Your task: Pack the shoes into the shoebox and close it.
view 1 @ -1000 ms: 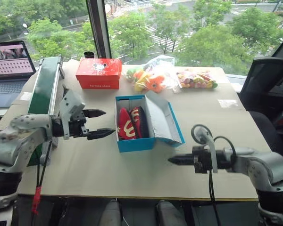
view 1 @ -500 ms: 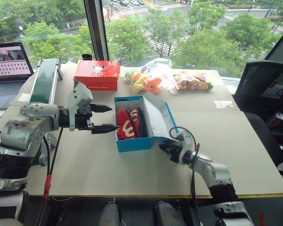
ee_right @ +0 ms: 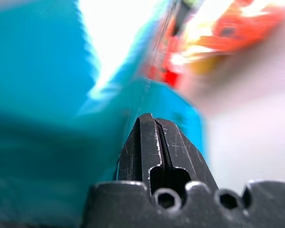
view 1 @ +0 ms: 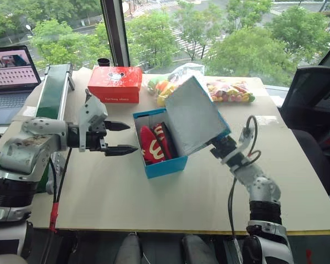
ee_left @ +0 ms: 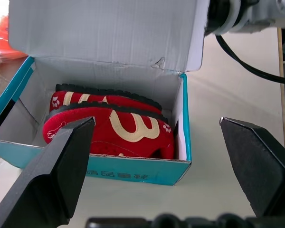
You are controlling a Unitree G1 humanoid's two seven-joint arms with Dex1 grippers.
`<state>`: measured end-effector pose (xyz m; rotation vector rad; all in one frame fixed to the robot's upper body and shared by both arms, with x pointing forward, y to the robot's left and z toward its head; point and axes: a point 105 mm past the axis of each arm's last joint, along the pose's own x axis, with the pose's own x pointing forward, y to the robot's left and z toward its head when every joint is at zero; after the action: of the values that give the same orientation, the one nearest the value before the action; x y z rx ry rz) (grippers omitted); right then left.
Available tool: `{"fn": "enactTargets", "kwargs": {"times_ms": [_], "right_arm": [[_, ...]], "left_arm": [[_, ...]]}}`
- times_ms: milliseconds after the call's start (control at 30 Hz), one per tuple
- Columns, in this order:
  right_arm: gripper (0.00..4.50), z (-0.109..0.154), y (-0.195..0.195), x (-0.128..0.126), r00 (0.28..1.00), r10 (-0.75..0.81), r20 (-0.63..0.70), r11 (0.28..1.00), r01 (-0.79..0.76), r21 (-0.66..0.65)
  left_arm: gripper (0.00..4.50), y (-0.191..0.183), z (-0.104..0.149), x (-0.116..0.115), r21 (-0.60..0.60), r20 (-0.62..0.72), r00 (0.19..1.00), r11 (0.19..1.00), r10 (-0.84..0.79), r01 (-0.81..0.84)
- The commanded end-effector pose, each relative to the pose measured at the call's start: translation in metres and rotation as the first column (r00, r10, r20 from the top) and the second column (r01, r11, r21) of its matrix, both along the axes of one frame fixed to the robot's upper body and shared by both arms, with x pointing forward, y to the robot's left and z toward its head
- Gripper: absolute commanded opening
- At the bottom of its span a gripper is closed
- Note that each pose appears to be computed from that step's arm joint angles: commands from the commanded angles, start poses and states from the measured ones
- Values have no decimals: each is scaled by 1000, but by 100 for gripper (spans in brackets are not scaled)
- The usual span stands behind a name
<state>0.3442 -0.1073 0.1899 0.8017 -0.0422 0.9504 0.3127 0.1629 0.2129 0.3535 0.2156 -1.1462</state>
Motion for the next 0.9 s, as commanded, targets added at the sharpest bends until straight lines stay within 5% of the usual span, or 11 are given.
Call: {"fn": "enactTargets", "kwargs": {"times_ms": [33, 167, 333, 500, 800, 900], "right_arm": [[4, 18, 30, -29, 981, 188, 45, 982, -187, -35], [4, -12, 67, -27, 962, 268, -42, 928, -270, -257], [4, -6, 87, -5, 962, 274, 4, 900, -255, -353], [4, -5, 132, 25, 935, 344, 86, 793, -240, -560], [4, -85, 162, 45, 926, 371, 62, 505, -145, -851], [4, -87, 157, 48, 925, 371, 77, 501, -129, -856]], "left_arm": [[450, 3, 14, -3, -22, 51, 999, 1000, 15, -14], [450, 7, 16, -9, -53, 59, 997, 997, 55, -52], [450, 12, 12, -16, -62, 54, 993, 993, 100, -97], [450, 14, -1, -26, -79, 40, 984, 983, 172, -168], [450, -12, -27, -51, -186, 29, 954, 939, 300, -289], [450, -12, -29, -55, -184, 24, 949, 934, 315, -305]]}}
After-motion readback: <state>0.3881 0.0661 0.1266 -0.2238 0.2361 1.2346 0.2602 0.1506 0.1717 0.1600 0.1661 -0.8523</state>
